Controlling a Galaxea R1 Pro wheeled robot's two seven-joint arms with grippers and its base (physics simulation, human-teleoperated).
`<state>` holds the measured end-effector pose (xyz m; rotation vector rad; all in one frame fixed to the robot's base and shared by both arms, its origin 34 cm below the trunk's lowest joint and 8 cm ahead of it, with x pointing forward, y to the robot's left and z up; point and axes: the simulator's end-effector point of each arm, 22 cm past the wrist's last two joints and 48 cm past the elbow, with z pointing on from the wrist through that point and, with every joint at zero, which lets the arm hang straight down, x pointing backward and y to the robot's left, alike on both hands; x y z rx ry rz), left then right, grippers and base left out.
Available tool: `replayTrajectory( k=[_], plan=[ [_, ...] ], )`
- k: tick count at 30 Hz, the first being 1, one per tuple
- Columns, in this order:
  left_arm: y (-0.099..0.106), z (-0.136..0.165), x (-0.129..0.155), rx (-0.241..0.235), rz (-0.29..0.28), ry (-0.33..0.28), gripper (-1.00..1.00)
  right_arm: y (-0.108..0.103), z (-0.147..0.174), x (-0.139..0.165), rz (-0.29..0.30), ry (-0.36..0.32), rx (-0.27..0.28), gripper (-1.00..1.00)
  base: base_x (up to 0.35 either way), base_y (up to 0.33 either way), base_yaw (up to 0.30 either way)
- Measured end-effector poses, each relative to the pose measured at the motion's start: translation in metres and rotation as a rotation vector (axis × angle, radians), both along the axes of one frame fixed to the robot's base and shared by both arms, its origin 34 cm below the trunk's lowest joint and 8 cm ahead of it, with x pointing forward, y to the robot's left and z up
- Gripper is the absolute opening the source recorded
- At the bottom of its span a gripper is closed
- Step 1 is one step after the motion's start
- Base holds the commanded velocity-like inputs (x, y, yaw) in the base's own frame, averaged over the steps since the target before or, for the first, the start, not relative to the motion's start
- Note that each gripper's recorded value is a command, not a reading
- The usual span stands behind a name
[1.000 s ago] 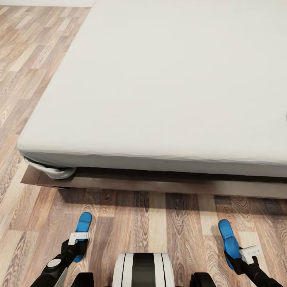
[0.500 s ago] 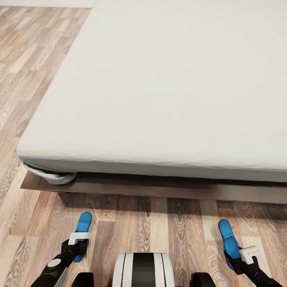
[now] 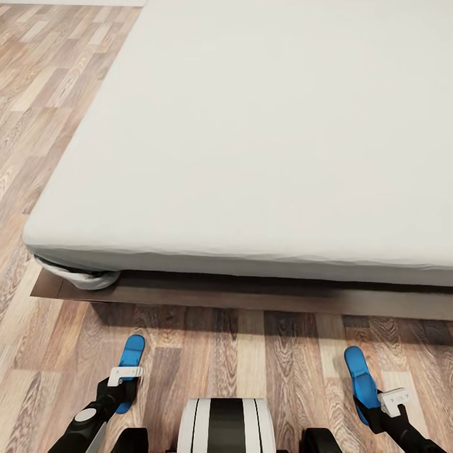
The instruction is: In the bedroom, move the book from the bed onto either nightstand, and place the two sandals side by side next to the bed.
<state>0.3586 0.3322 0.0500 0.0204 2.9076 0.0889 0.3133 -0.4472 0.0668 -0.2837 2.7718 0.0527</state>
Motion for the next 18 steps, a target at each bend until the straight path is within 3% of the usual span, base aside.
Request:
replayTrajectory(
  k=[15,18],
  plan=[
    [0.0004,-0.0059,-0.0083,0.002,0.000,0.019,-1.00,0.0007,-0.0053,-0.0084,-0.001,0.020,0.001,-1.00,0.000,0.000,0.000],
    [0.0004,-0.0048,-0.0046,0.001,0.000,-0.004,-1.00,0.0008,-0.0054,-0.0083,0.000,0.019,0.001,-1.00,0.000,0.000,0.000]
  ],
)
